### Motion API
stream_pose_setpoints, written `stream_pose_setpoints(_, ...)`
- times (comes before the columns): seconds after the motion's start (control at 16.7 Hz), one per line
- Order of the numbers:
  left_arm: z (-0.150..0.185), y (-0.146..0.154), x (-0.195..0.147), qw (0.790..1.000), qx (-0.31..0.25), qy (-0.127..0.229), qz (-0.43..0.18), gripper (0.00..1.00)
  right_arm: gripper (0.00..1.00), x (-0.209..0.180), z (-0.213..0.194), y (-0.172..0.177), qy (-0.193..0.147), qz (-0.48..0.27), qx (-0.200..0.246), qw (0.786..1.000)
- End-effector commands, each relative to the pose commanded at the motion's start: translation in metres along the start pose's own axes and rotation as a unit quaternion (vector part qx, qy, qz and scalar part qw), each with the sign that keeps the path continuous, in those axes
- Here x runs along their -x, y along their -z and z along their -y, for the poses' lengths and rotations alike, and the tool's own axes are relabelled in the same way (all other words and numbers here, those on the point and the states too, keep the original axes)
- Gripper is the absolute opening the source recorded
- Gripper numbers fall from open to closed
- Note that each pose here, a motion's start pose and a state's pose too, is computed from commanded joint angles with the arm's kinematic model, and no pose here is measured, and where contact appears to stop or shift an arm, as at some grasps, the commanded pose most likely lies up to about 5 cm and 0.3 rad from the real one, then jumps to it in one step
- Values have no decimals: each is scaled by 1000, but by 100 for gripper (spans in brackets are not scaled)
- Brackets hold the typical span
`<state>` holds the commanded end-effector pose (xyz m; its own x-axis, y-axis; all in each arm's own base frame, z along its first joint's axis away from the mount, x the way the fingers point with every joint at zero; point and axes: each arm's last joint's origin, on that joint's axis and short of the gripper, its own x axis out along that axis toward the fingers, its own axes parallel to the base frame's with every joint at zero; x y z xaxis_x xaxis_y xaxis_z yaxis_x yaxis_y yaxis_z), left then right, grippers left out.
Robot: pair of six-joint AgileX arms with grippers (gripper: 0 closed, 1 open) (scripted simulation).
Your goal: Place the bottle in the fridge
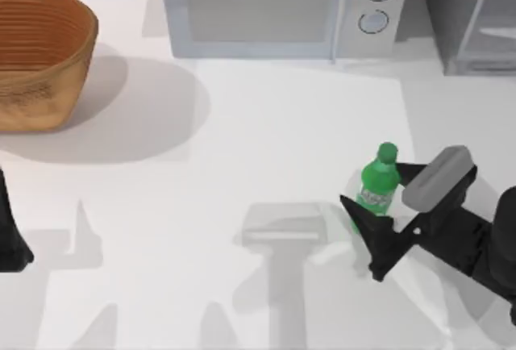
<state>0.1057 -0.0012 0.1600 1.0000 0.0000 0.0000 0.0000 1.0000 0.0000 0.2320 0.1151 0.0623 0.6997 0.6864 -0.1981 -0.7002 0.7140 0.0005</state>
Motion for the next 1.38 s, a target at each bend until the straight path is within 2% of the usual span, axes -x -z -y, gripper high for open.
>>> stream_pose_setpoints(0.42,0,0,0,1000,0,0,0,100,3,0,0,0,0,0,0,1000)
stream_pose_setpoints(1.02,0,0,0,1000,0,0,0,100,1,1,1,0,1,0,-1,1000)
stream_pose_setpoints(1.38,0,0,0,1000,0,0,0,100,1,33,41,-18,5,-6,-7,1000)
